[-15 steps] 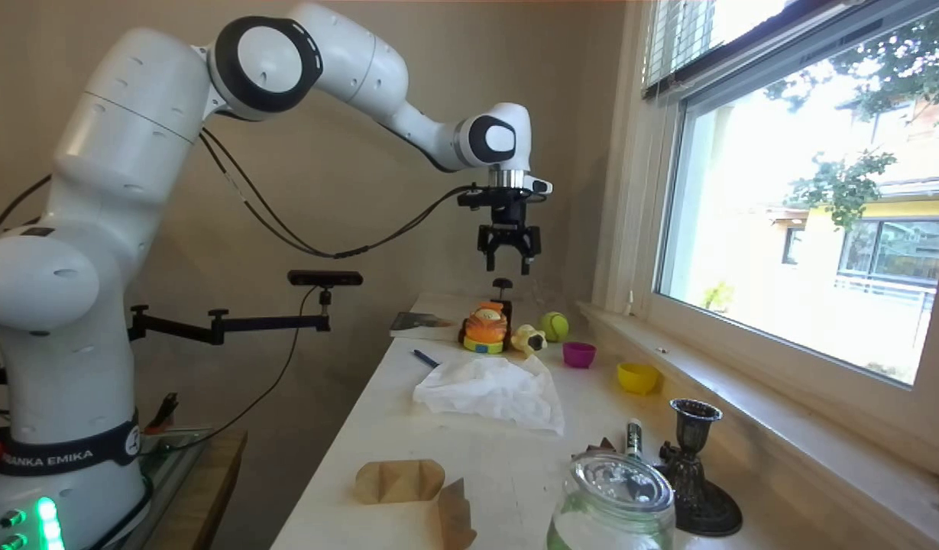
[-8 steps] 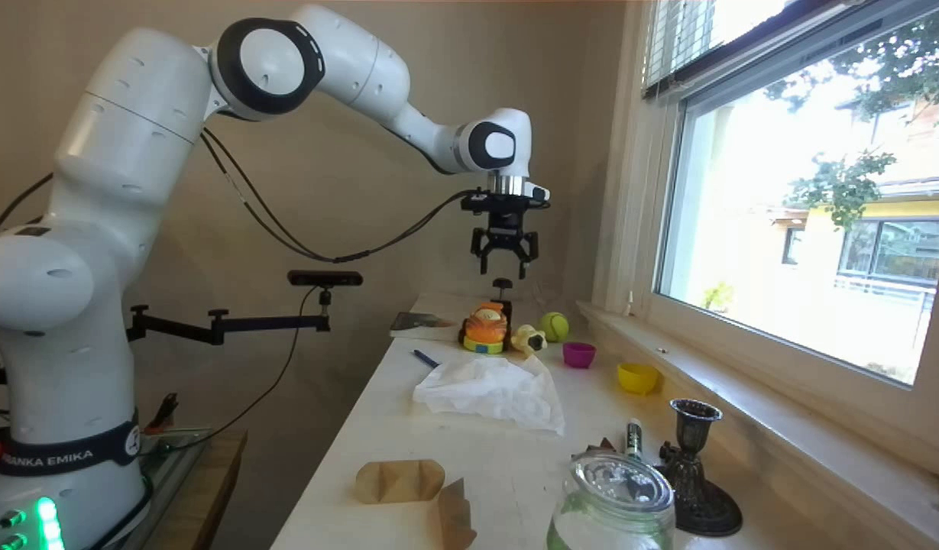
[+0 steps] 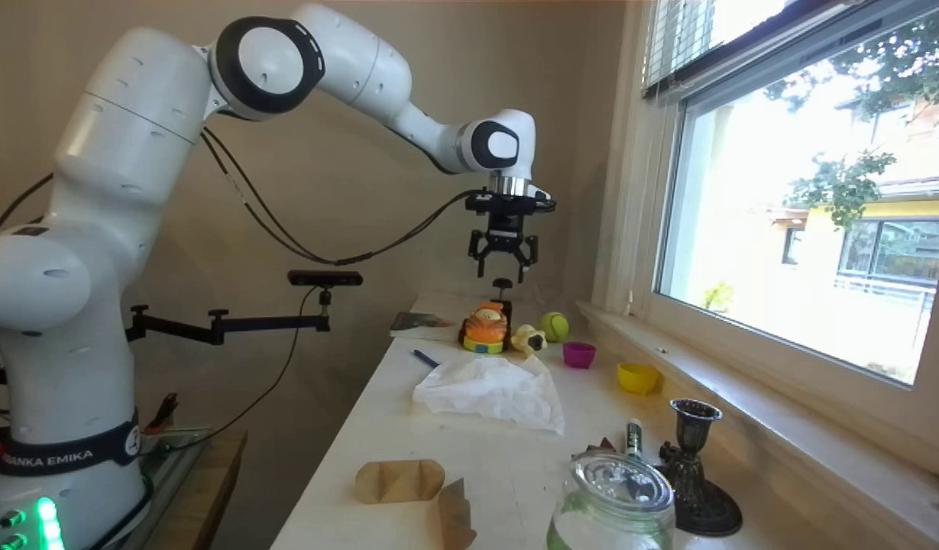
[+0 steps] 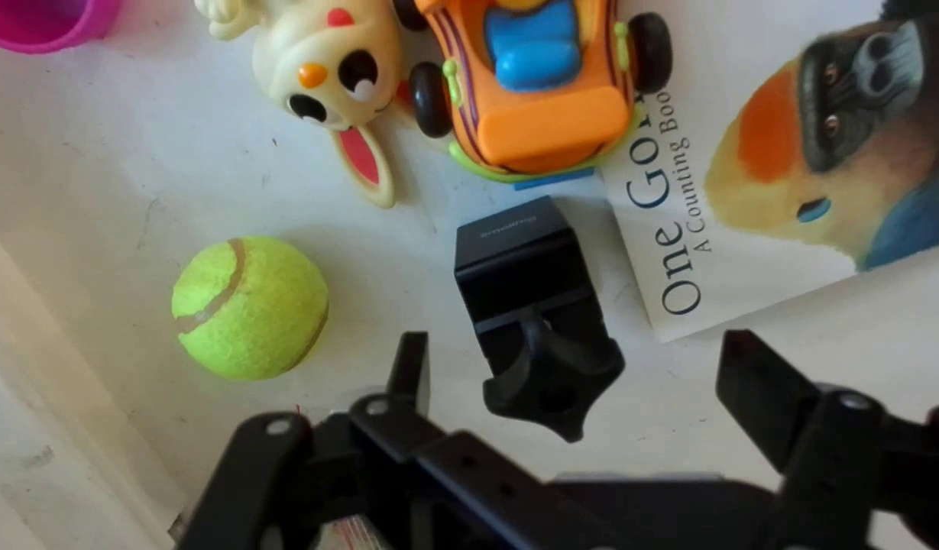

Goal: Turn the screw of the black object in the left to the right

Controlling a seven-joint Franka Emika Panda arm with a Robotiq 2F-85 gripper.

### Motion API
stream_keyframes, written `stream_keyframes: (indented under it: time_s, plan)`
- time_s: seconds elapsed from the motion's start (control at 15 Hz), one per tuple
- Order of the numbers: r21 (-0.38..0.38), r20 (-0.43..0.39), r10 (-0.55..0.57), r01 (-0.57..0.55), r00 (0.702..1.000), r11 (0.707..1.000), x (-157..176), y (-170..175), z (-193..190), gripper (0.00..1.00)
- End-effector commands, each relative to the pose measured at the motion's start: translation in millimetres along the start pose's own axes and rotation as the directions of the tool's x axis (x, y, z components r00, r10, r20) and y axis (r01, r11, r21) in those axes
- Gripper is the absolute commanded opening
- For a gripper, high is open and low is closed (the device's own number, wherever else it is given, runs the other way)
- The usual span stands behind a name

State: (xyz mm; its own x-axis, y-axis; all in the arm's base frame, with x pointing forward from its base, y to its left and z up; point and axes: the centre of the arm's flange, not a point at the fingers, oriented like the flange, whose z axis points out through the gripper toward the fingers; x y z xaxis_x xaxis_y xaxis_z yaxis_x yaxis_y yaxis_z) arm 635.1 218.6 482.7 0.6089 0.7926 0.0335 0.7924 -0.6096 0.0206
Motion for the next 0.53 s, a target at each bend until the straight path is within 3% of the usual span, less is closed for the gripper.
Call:
stream_keyframes:
  time_s: [0.0,0.47]
  plan:
    - [0.024,0.009,-0.050,0.050,0.999,0.998,-9.7,0.2,0.0,0.66]
    - [0.009,0.011,-0.006,0.006,1.000,1.000,-8.2,0.8,2.8,0.16]
